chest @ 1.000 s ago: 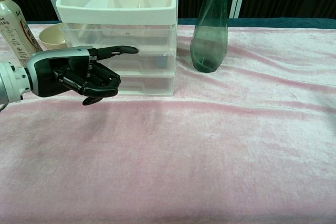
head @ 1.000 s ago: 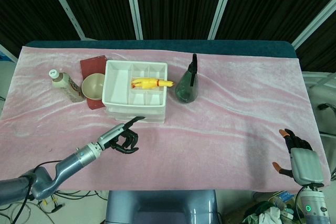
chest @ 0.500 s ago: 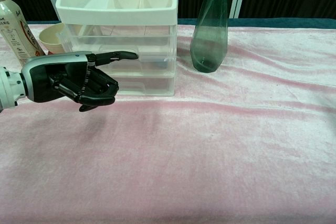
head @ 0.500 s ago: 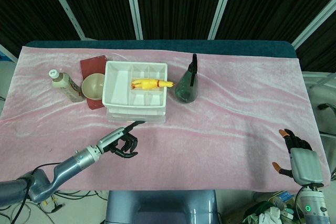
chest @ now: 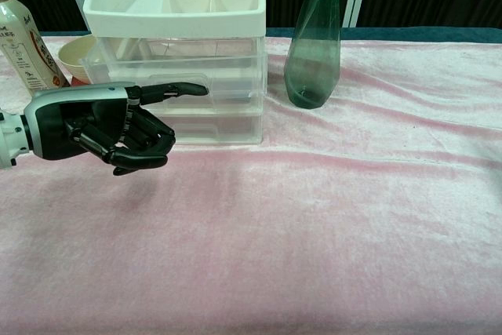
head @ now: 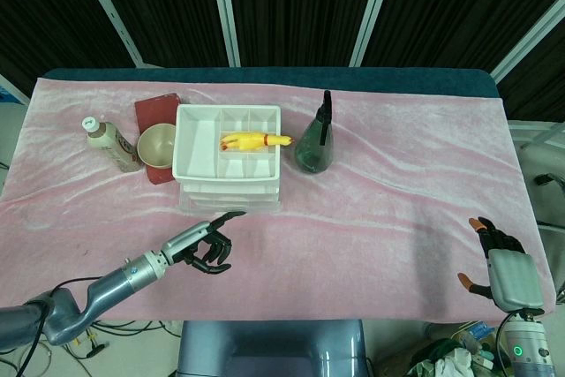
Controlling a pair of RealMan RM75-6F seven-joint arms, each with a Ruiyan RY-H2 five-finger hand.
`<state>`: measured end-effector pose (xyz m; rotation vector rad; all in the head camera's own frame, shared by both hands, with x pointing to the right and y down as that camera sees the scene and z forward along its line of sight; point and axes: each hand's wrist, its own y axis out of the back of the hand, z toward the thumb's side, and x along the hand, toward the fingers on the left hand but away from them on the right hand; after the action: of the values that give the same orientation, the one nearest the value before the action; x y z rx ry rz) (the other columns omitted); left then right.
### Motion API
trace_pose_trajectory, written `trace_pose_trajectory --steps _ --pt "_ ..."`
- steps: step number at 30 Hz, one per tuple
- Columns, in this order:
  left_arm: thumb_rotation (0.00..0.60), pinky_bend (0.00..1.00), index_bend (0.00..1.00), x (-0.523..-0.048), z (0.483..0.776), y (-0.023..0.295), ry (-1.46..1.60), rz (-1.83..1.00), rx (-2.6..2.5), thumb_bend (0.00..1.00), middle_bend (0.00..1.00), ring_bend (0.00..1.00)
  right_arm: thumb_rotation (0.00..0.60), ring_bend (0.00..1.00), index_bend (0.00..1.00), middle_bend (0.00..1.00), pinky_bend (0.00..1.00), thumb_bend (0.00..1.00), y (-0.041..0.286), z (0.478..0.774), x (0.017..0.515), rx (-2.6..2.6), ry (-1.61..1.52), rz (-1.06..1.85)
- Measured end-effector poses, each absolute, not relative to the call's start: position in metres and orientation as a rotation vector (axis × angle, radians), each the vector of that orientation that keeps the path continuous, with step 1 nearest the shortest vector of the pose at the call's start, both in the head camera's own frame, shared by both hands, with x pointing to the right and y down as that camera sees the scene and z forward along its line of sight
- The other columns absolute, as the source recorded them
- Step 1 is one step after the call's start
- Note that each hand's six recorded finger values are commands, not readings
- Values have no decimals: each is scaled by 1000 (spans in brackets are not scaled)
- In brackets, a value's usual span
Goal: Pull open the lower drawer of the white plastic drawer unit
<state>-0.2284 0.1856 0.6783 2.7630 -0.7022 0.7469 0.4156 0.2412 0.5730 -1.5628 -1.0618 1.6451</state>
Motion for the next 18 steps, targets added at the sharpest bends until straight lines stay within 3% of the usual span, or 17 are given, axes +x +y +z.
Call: trace_pose_trajectory --steps 18 --pt "600 770 20 -230 673 198 -646 746 2785 315 695 699 600 189 150 107 205 99 241 573 415 -1564 -1061 1644"
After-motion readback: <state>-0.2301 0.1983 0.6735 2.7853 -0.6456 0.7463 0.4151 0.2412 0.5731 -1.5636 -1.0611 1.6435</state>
